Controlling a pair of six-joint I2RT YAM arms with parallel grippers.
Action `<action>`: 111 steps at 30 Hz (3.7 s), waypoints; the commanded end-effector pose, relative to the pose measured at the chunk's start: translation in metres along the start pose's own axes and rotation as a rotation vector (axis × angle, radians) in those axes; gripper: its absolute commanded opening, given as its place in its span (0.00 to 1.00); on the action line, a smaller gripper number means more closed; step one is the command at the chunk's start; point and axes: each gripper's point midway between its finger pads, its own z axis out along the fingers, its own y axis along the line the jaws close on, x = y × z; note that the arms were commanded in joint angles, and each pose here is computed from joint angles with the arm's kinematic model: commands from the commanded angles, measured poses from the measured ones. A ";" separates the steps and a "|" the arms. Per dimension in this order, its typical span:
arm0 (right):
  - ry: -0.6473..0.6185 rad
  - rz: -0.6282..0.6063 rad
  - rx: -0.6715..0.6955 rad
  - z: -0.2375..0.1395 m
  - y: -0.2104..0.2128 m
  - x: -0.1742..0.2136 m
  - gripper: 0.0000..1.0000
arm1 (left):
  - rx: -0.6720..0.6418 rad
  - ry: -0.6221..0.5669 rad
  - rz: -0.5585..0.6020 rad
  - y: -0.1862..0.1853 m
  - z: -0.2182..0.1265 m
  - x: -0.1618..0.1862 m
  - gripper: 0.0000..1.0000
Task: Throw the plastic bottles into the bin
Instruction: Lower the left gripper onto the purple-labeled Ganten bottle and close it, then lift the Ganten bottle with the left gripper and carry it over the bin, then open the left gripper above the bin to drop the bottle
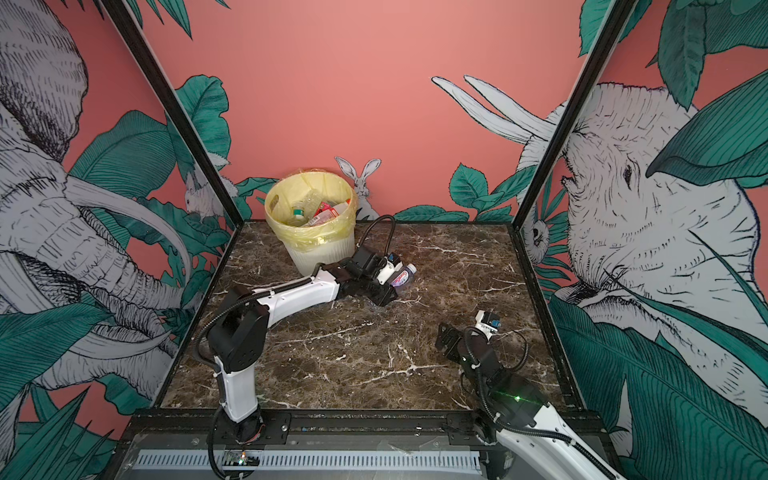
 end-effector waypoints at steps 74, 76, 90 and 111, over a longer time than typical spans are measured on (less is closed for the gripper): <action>0.127 0.072 -0.116 0.023 0.059 0.008 0.99 | -0.542 -0.580 -0.466 0.058 -0.363 0.002 0.56; 0.123 0.073 -0.116 0.021 0.058 0.007 0.99 | -0.567 -0.587 -0.447 0.066 -0.370 -0.027 0.58; 0.080 0.091 -0.123 0.003 0.053 -0.008 0.99 | -0.426 -0.539 -0.584 0.195 -0.316 -0.156 0.99; 0.102 -0.251 -0.097 0.012 0.086 -0.027 1.00 | -0.500 -0.606 -0.476 0.128 -0.358 -0.032 1.00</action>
